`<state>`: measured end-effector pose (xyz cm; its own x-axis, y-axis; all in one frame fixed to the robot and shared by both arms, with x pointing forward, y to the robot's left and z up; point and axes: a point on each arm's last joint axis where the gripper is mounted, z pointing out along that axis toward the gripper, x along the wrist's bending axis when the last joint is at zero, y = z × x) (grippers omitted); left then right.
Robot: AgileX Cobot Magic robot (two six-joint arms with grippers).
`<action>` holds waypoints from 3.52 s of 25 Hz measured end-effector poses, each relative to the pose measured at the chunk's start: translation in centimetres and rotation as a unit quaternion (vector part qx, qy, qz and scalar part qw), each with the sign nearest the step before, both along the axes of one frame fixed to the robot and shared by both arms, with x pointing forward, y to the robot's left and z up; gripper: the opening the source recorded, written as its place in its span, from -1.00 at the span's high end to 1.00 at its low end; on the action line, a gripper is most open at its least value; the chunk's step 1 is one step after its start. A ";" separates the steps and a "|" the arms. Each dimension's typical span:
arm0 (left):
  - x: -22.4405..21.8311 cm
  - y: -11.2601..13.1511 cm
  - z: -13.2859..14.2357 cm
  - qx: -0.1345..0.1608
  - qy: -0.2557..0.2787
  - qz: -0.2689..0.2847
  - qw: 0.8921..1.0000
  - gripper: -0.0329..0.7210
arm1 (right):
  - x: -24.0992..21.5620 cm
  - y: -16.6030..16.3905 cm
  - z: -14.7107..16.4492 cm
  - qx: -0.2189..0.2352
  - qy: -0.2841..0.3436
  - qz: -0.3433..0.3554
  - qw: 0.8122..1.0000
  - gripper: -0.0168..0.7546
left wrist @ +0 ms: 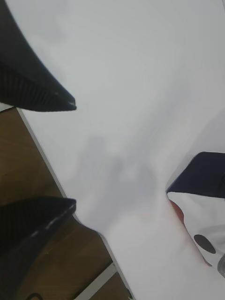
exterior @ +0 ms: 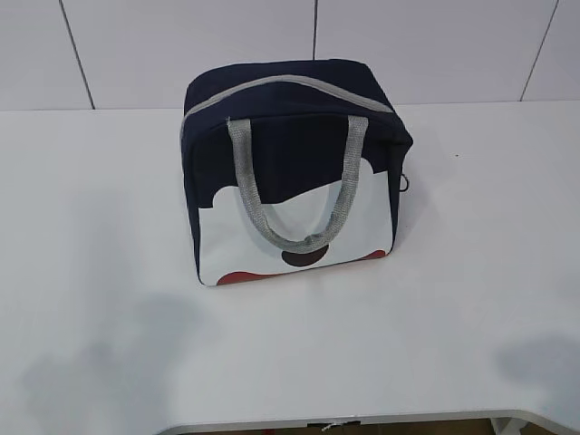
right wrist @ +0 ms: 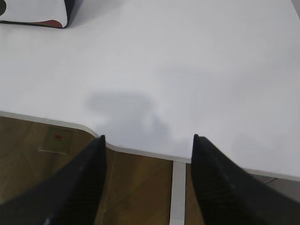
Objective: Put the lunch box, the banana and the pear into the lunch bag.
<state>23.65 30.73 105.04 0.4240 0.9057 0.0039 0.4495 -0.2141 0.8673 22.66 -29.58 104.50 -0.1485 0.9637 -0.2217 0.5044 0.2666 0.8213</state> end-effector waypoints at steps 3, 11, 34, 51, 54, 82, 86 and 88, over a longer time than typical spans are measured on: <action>0.0 0.0 0.0 0.000 0.000 0.000 1.000 -0.19 | 0.0 0.0 0.0 0.000 0.000 0.000 1.000 -0.28; 0.0 0.0 0.0 0.001 0.000 0.000 1.000 -0.19 | 0.0 0.0 0.0 0.002 -0.001 -0.002 1.000 -0.28; -0.1 -0.1 0.0 -0.006 0.003 -0.005 1.000 -0.18 | 0.0 0.0 0.0 0.001 -0.001 -0.004 1.000 -0.28; -0.1 -0.2 0.0 -0.007 0.003 0.020 1.000 -0.18 | 0.0 -0.1 0.0 0.001 -0.001 -0.004 1.000 -0.28; -0.1 -0.2 0.0 -0.007 0.003 0.063 0.998 -0.18 | 0.0 -0.1 0.0 0.001 -0.001 -0.004 1.000 -0.28; -0.3 -0.4 0.0 -0.008 0.002 0.250 0.968 -0.18 | 0.0 -0.1 0.0 0.001 -0.001 -0.004 1.000 -0.28; -0.3 -0.4 0.0 -0.008 0.002 0.250 0.968 -0.18 | 0.0 -0.1 0.0 0.001 -0.001 -0.004 1.000 -0.28; -0.3 -0.4 0.0 -0.008 0.002 0.250 0.968 -0.18 | 0.0 -0.1 0.0 0.001 -0.001 -0.004 1.000 -0.28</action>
<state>23.32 30.36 105.03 -0.0681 0.9976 -0.0130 0.4966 0.0452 0.8668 22.67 -29.63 104.52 -0.1403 0.9652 -0.2205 0.5047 0.2613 0.8228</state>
